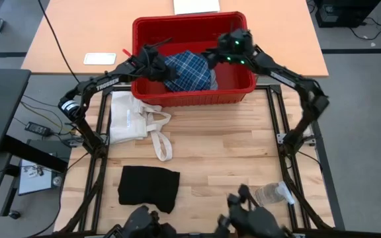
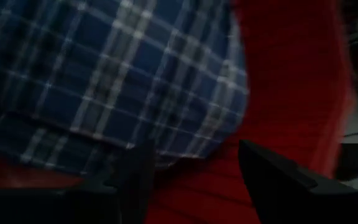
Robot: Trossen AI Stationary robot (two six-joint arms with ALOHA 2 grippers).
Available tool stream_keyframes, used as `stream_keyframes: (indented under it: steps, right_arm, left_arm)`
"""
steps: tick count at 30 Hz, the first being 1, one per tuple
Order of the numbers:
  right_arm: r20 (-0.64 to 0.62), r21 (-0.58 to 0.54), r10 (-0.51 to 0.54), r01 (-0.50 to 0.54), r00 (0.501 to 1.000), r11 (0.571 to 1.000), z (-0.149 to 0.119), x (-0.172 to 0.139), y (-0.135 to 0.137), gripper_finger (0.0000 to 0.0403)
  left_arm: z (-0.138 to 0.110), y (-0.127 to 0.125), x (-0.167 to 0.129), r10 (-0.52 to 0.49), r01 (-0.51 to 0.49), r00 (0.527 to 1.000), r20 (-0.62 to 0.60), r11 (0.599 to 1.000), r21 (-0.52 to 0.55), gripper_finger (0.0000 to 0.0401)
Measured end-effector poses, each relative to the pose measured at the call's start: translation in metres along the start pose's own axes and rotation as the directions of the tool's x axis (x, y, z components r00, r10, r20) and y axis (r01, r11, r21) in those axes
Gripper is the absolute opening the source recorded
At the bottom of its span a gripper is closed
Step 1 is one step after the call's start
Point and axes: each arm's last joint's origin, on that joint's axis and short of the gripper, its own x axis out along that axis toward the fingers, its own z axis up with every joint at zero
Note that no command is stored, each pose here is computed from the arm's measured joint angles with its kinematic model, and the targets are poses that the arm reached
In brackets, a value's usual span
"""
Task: Fold laundry
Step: Remove the blue polo shirt from the red bin
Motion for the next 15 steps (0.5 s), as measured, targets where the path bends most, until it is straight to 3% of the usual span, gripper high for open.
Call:
stream_keyframes:
  steps: [4, 10, 15]
  right_arm:
    - [-0.117, 0.02, 0.019, -0.017, 0.993, 1.0, -0.013, 0.034, -0.025, 0.0218]
    - [-0.245, 0.022, -0.059, 0.067, 0.968, 0.998, -0.025, 0.063, -0.055, 0.0317]
    - [-0.324, 0.131, 0.055, -0.013, 0.944, 0.991, -0.042, 0.078, -0.071, 0.0358]
  left_arm:
    - [-0.003, 0.005, 0.007, 0.022, -0.023, 0.999, -0.026, 0.999, -0.032, 0.0233]
    - [-0.003, 0.005, 0.007, 0.024, -0.025, 0.999, -0.028, 0.999, -0.043, 0.0233]
    - [-0.003, 0.009, 0.007, 0.106, -0.105, 0.994, 0.0, 0.993, -0.046, 0.0233]
